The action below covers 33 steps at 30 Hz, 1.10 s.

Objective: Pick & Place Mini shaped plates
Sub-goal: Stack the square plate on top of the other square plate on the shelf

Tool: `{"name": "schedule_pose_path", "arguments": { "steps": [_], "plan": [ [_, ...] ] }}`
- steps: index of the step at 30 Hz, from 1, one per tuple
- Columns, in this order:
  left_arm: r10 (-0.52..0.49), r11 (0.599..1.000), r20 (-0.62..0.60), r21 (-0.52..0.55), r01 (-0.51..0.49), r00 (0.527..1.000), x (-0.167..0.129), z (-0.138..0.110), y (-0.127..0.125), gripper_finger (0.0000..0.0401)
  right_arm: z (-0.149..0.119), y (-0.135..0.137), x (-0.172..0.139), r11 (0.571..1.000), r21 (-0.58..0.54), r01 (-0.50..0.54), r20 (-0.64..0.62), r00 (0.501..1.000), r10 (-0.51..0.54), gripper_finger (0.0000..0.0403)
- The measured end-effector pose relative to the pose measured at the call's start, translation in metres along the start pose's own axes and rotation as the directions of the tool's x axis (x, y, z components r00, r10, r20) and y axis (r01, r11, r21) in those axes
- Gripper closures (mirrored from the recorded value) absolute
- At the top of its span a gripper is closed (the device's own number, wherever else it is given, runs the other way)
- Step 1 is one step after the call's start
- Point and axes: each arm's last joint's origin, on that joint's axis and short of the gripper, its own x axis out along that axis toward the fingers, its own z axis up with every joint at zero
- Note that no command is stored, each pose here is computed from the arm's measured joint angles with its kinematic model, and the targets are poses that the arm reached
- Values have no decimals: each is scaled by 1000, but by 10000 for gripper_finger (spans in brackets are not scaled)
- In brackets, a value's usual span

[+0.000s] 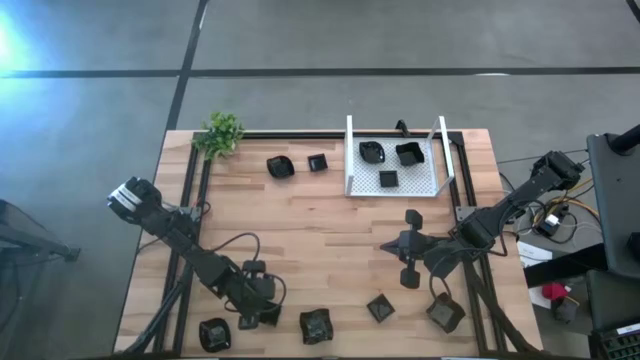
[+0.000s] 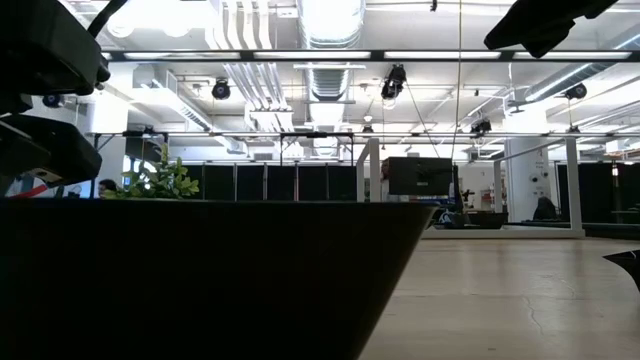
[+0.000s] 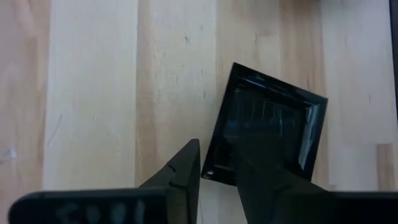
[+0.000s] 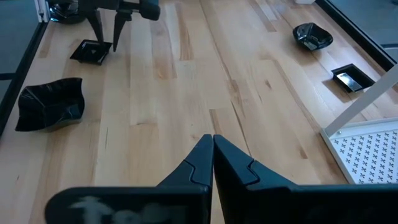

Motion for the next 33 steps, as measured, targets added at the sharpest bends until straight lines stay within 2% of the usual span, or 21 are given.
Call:
{"name": "schedule_pose_path", "arguments": {
  "steps": [12,23,28,33],
  "plan": [
    [-10,1000,-4,-1,10,1000,0,0,0,395,0,0,0,1000,0,0,1,1000,0,394],
    [-39,999,27,0,39,999,-7,10,-8,401,0,0,0,1000,1,0,1,1000,0,394],
    [-51,999,52,1,51,997,-23,19,-14,400,0,0,0,1000,-2,-1,2,1000,1,394],
    [8,1000,116,-3,-7,993,-47,28,-16,400,1,0,0,1000,-2,13,11,1000,-13,394]
  ]
}}
